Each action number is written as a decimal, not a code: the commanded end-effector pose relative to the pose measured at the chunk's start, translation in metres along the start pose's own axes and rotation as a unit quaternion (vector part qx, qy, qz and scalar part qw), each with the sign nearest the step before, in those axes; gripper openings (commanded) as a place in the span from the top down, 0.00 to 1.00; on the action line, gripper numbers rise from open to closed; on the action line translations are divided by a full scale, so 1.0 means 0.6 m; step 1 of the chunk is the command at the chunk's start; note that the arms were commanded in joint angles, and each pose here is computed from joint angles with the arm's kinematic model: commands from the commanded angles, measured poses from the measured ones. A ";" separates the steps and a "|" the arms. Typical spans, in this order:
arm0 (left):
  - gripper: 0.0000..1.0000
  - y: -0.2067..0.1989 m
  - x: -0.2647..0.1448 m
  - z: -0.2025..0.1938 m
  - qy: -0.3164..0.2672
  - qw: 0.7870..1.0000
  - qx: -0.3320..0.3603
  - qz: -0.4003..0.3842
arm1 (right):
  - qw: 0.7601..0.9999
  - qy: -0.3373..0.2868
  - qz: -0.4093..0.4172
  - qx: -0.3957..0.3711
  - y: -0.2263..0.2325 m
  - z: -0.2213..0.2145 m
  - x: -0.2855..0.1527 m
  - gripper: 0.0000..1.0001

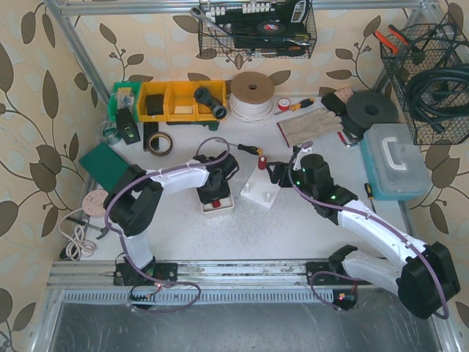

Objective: Install the large spring

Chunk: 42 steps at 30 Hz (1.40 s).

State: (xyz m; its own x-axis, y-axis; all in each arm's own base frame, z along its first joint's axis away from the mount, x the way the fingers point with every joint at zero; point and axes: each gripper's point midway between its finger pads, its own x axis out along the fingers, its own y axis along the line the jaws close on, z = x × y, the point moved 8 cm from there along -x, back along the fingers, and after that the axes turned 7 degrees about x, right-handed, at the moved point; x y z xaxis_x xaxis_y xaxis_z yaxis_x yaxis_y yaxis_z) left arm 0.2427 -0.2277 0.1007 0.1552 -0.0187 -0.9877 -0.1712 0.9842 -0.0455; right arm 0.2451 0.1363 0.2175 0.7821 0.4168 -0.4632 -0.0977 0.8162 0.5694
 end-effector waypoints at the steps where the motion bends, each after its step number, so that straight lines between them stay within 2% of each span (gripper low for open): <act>1: 0.50 -0.011 -0.009 0.005 -0.003 1.000 0.009 -0.001 | 1.000 -0.007 0.004 0.001 0.000 0.002 -0.003 0.21; 10: 0.48 -0.015 -0.020 0.014 -0.014 1.000 0.020 0.006 | 1.000 -0.007 0.005 0.001 0.001 0.002 -0.003 0.20; 25: 0.57 -0.005 -0.006 0.015 0.005 0.998 0.035 0.049 | 1.000 -0.008 0.003 0.001 0.000 0.002 -0.004 0.20; 30: 0.68 -0.009 -0.002 0.019 0.007 0.997 0.045 0.057 | 1.000 -0.009 0.003 0.002 0.000 0.003 -0.005 0.21; 32: 0.76 -0.007 -0.001 0.018 0.008 0.997 0.047 0.060 | 1.000 -0.010 0.004 0.002 0.000 0.003 -0.005 0.20; 36: 0.83 -0.004 0.000 0.016 0.010 0.997 0.045 0.058 | 1.000 -0.011 0.002 0.003 -0.001 0.003 -0.005 0.20; 42: 0.99 -0.005 -0.027 0.023 -0.006 0.998 0.040 0.040 | 1.000 -0.028 0.013 0.007 0.000 0.003 -0.007 0.20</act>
State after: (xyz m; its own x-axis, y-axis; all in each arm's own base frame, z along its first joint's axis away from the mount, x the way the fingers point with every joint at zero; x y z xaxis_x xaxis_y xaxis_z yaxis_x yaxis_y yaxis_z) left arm 0.2531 -0.2334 0.1007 0.1217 0.0556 -0.9910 -0.1015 0.9939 0.0433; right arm 0.2448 0.1360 0.2196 0.7887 0.4196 -0.4493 -0.1051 0.8120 0.5741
